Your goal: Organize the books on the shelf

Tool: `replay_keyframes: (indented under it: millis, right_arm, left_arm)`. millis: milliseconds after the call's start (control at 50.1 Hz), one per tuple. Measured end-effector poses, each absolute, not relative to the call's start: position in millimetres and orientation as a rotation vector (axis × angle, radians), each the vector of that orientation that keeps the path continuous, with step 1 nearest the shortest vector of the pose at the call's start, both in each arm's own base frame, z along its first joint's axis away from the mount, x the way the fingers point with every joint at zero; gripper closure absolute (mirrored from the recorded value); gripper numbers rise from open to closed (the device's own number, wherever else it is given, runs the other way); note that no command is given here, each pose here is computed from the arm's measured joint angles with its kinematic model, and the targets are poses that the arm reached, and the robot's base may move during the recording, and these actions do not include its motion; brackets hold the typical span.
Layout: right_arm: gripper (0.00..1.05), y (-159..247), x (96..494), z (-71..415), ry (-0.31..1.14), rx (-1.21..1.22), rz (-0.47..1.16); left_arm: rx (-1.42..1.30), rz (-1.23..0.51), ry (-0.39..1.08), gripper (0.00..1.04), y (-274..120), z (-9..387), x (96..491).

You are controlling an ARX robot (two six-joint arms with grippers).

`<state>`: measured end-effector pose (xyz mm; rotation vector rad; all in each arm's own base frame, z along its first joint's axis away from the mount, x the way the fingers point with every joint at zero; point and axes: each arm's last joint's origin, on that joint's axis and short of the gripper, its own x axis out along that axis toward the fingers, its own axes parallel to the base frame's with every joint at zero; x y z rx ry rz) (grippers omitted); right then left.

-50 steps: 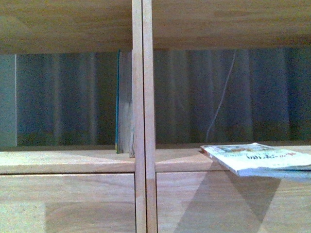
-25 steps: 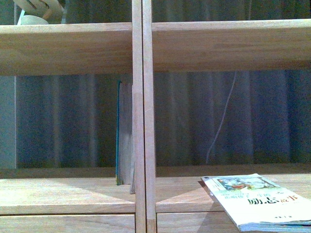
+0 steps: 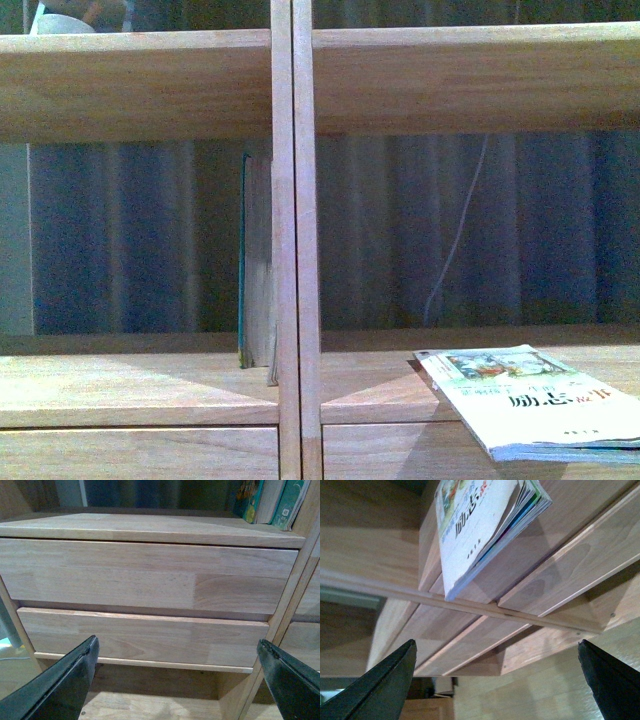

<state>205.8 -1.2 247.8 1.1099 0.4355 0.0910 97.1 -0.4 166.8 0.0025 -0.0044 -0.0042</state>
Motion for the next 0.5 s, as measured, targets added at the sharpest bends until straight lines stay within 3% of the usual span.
replay_keyframes:
  millis: [499]
  right_arm:
    - [0.07,39.1,276.9,234.5,0.554,1.430,0.010]
  left_arm:
    - [0.002,-0.004,-0.004,0.07,-0.4,166.8,97.1]
